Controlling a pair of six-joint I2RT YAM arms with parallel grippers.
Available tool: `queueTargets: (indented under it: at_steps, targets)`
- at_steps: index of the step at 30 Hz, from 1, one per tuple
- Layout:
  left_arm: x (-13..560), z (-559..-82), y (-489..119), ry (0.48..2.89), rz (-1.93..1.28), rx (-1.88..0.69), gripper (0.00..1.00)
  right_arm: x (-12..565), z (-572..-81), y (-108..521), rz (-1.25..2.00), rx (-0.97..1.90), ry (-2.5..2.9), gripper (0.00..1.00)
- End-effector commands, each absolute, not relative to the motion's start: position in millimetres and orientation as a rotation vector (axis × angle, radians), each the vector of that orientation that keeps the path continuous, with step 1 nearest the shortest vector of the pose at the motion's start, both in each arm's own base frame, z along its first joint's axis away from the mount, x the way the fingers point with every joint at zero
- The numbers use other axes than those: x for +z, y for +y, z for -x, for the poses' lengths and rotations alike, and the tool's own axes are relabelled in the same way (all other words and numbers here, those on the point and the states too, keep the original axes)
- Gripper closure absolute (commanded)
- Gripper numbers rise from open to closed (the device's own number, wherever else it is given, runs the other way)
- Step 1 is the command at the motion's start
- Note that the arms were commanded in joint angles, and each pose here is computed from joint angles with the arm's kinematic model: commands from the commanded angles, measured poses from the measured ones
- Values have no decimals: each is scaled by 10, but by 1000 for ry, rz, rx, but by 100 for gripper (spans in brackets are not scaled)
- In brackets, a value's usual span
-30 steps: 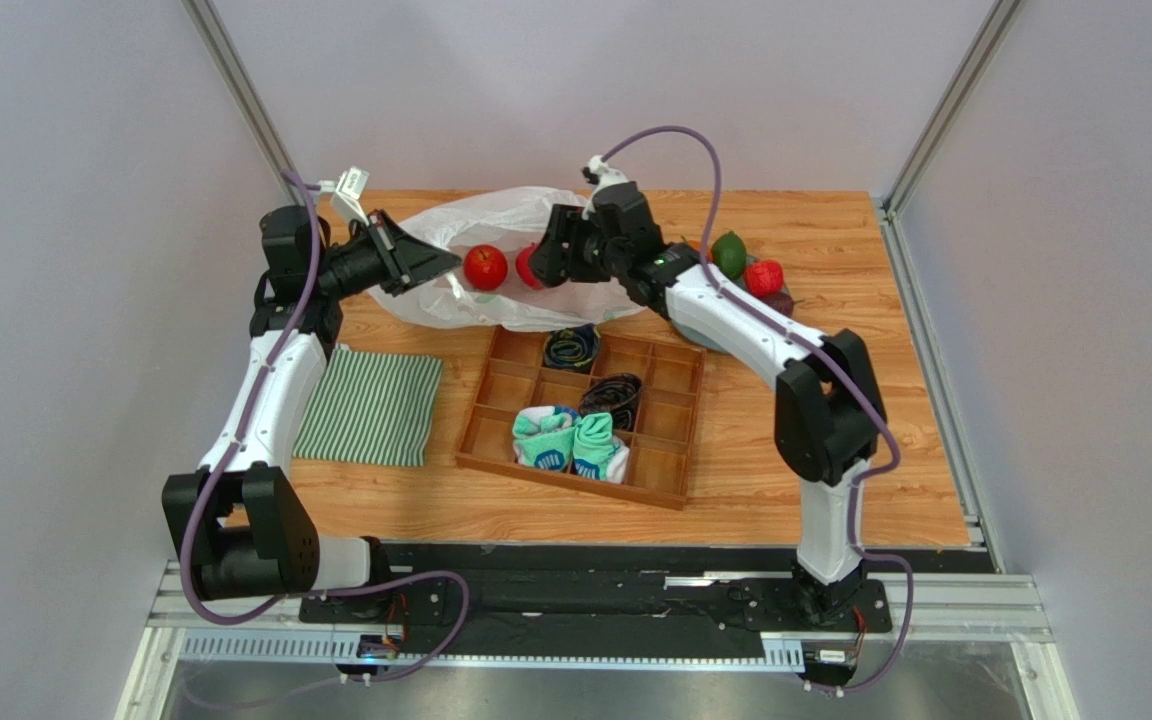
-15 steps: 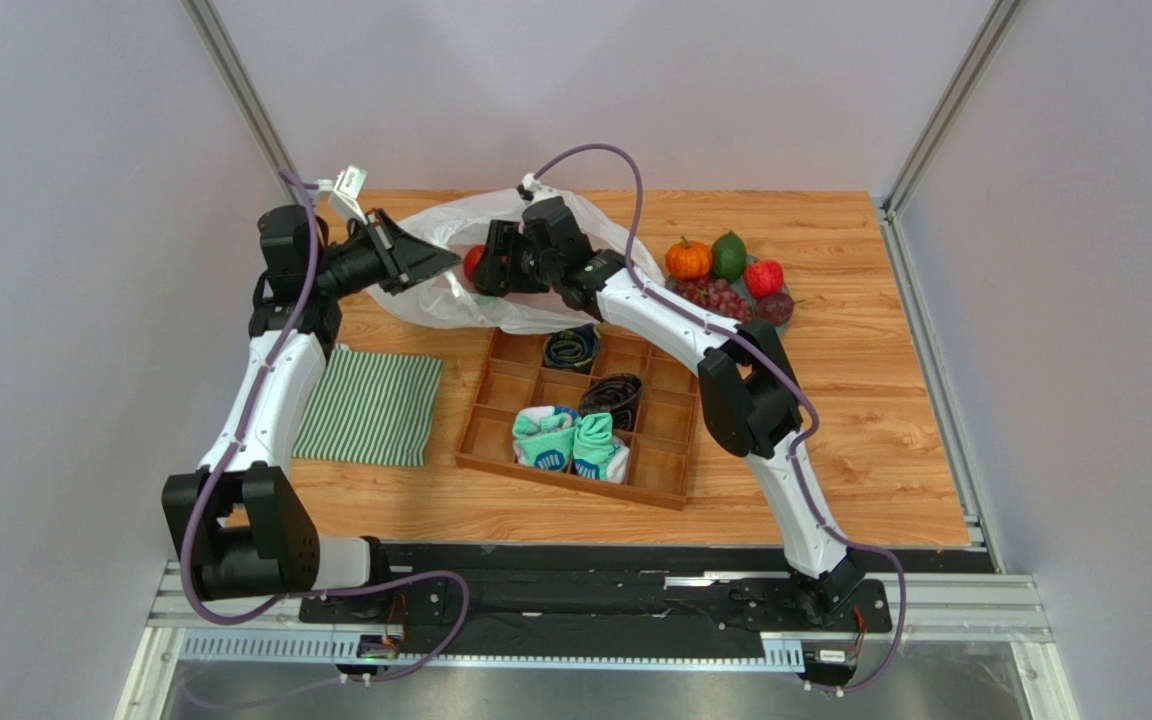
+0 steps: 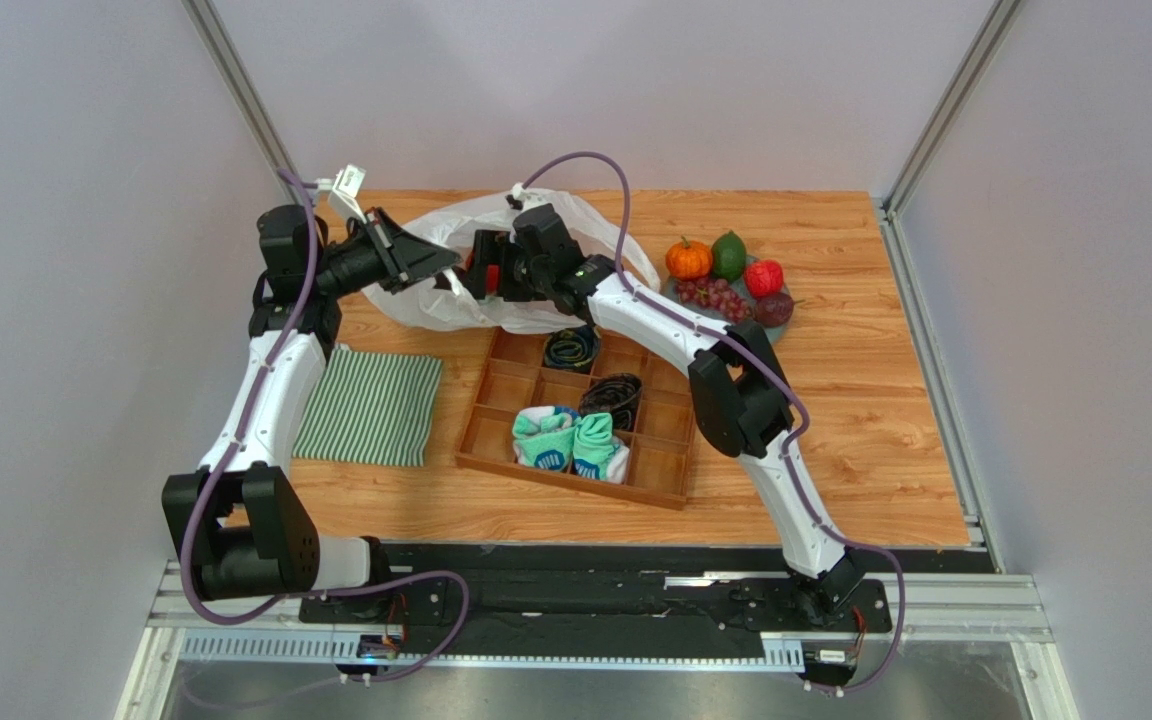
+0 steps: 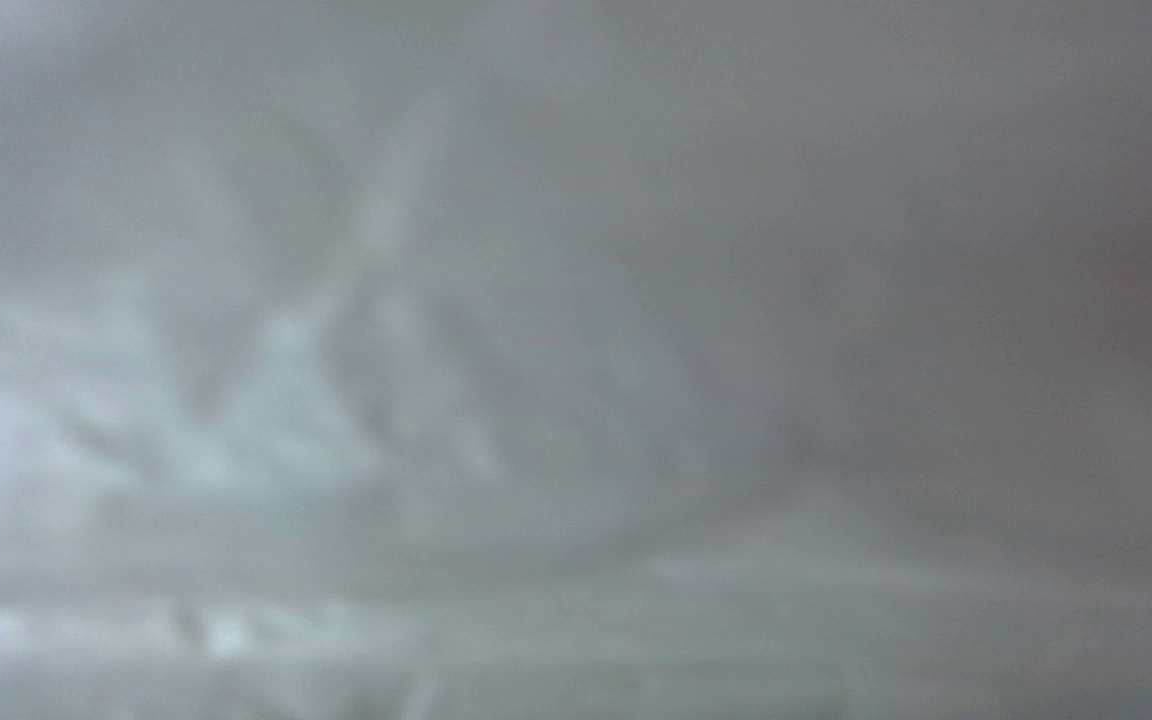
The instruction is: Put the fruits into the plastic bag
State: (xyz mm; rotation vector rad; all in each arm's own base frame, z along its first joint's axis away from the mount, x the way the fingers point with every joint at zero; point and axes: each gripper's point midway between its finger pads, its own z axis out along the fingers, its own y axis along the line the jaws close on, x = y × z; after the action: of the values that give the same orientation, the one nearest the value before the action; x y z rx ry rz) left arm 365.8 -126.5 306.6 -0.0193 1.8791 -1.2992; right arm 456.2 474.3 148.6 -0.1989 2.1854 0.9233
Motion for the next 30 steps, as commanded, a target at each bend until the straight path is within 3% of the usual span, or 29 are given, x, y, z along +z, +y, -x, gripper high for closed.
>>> queueTargets:
  at_steps: [1,19,23,30]
  targets:
    - [3261,-3570,-1264,1814,-46,-1288,100,1761,-4562,4815,224,954,2121,14]
    - [3269,-3585,-1213,1808,-32,-1275,100,2525,-4142,4163,288,842,1985,18]
    - [3264,-3589,-1213,1809,-31,-1276,100,2737,-4011,3785,262,745,1953,20]
    - [3262,-3590,-1212,1811,-28,-1276,100,2572,-4054,2752,103,512,2039,23]
